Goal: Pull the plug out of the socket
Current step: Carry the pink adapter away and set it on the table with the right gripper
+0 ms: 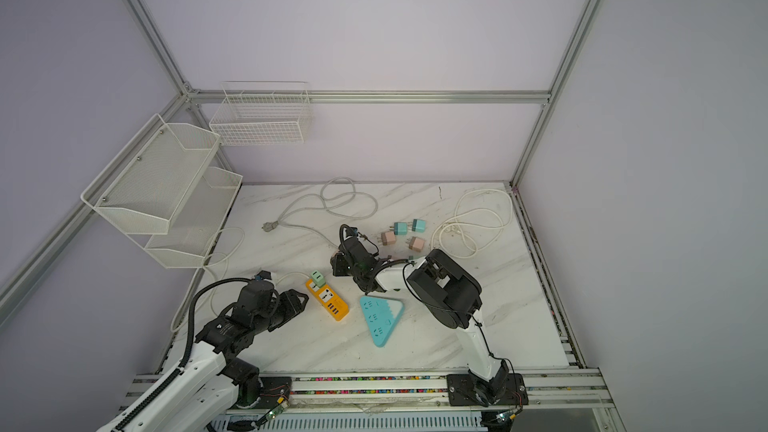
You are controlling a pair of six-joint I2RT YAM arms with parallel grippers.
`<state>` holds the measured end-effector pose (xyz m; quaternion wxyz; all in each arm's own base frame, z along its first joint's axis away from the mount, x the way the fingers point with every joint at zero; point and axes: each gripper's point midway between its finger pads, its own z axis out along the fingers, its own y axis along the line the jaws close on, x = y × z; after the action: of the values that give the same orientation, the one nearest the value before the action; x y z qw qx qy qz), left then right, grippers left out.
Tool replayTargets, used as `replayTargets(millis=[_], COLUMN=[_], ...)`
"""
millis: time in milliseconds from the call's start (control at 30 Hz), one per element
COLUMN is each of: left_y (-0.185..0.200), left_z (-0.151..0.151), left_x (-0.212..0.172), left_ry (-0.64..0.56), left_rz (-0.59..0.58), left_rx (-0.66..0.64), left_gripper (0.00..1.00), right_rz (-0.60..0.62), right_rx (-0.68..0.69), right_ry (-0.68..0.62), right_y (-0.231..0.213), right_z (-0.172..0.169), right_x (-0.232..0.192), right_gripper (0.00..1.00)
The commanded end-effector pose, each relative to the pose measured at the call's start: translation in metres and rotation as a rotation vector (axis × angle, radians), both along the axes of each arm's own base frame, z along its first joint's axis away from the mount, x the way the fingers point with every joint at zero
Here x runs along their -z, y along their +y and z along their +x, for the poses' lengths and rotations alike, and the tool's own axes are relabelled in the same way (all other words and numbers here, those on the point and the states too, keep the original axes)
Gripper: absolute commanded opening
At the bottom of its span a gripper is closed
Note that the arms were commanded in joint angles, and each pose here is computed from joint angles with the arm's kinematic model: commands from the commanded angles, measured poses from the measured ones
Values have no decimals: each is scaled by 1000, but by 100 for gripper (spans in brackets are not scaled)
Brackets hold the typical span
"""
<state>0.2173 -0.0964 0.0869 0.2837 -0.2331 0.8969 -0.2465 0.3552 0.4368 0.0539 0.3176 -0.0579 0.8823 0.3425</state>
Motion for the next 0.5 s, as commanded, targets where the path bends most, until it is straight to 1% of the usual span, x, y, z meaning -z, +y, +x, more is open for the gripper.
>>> replayTargets(millis=[0,300,400,467], left_y=[-2,1,0,0], left_z=[14,15,15,16], left_x=[-34,-34,-34,-35], left_ry=[-90,-90,-89,-92], left_rz=[-16,-5,-6,-8], left_rx=[-9,-17,-16,-16], left_gripper=[58,60,60,60], right_rz=[29,-16,-21,-23], right_rx=[19,20,20,23], right_ry=[-7,4,1,0], right_y=[5,5,3,2], right_z=[9,13,12,13], right_x=[-6,9,9,8], right_gripper=[16,23,27,28])
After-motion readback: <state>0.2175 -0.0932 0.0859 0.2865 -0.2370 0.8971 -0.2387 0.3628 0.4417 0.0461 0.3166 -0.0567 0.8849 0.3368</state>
